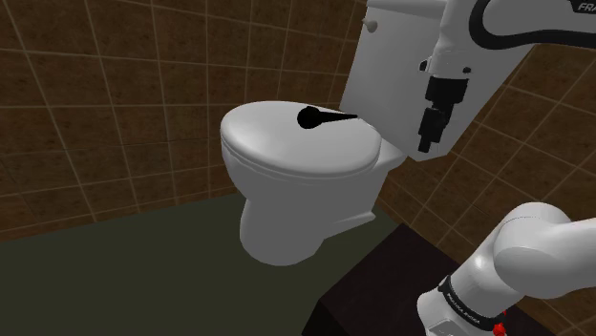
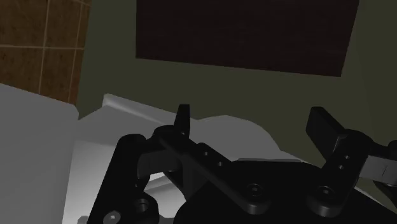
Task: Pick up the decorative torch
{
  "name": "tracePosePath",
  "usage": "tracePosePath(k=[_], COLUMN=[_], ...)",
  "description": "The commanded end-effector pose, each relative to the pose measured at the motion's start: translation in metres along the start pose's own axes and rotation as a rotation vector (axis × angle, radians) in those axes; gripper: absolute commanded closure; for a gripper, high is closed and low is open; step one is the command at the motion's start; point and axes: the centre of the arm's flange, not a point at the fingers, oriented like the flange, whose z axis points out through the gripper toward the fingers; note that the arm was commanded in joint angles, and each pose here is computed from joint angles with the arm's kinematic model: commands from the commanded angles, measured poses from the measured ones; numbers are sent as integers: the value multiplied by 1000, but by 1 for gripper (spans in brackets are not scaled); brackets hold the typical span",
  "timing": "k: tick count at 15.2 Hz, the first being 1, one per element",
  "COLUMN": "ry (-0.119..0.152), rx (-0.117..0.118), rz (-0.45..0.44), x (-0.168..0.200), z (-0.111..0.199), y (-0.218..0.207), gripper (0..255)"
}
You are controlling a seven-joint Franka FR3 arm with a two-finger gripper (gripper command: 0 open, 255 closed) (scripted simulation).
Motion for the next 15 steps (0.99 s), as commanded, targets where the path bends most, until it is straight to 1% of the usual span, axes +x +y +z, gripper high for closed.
tracePosePath(k=[1,8,15], ry=[0,-15,-30], rx=[0,-79,-159], rz=[0,-370,-740], x=[0,76,161], z=[0,-10,-20], y=[0,38,45], gripper=[0,0,0])
